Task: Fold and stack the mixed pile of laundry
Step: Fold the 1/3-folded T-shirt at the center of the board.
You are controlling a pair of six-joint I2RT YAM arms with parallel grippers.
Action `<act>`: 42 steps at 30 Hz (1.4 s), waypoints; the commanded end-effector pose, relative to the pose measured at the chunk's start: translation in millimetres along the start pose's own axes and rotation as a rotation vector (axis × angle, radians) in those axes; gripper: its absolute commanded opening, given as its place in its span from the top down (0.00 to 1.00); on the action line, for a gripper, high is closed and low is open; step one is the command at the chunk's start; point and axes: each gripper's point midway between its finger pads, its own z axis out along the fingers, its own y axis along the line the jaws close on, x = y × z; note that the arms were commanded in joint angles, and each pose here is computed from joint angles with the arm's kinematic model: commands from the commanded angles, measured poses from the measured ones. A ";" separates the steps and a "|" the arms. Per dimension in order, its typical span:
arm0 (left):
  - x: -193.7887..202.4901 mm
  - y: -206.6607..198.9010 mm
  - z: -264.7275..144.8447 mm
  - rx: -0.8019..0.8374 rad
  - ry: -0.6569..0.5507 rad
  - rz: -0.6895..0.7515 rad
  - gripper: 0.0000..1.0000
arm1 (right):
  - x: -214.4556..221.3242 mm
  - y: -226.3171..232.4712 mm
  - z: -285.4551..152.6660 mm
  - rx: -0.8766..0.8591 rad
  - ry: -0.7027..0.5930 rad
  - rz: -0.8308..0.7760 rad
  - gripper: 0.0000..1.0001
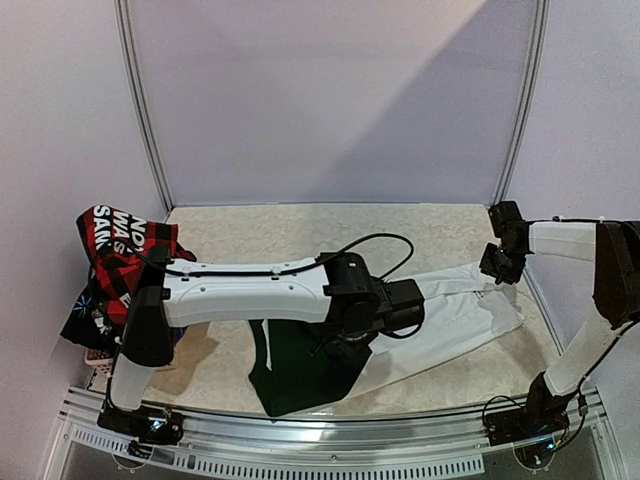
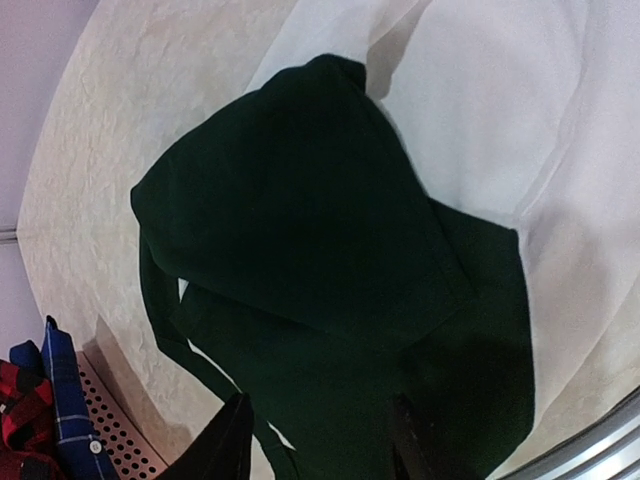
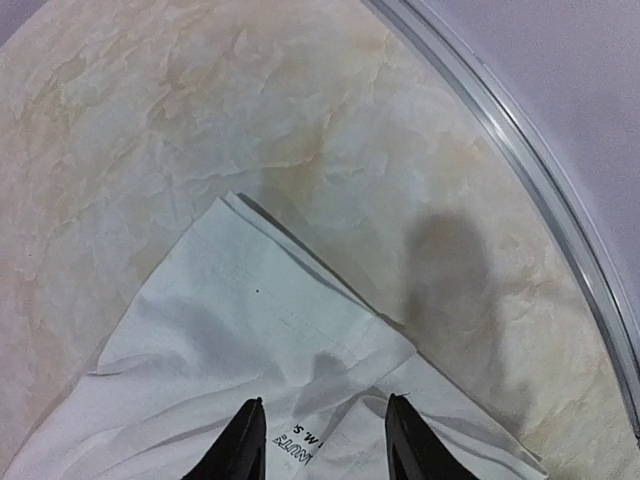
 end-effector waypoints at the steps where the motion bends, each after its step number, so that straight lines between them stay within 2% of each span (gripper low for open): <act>1: -7.2 36.3 -3.5 0.057 -0.050 -0.113 0.55 | -10.7 -12.8 -21.0 0.023 -0.054 0.016 0.57; 5: 11.2 71.3 23.2 0.057 -0.027 -0.210 0.56 | -8.0 -3.1 -31.0 -0.067 -0.057 0.025 0.56; 10: 30.6 95.3 50.4 0.104 -0.008 -0.298 0.57 | -1.3 21.1 -42.4 -0.174 -0.055 -0.007 0.55; 18: 30.7 74.8 79.2 0.234 0.015 -0.314 0.58 | 7.7 42.6 -51.7 -0.231 -0.060 -0.048 0.54; 28: 31.5 64.6 113.9 0.255 0.038 -0.619 0.60 | 16.6 50.5 -48.9 -0.247 -0.051 -0.069 0.54; 36: 32.2 59.4 122.5 0.293 -0.002 -0.720 0.54 | 19.7 56.6 -48.0 -0.260 -0.047 -0.086 0.55; 42: 32.5 55.6 130.3 0.315 -0.019 -0.759 0.54 | 22.3 60.6 -49.0 -0.268 -0.047 -0.097 0.55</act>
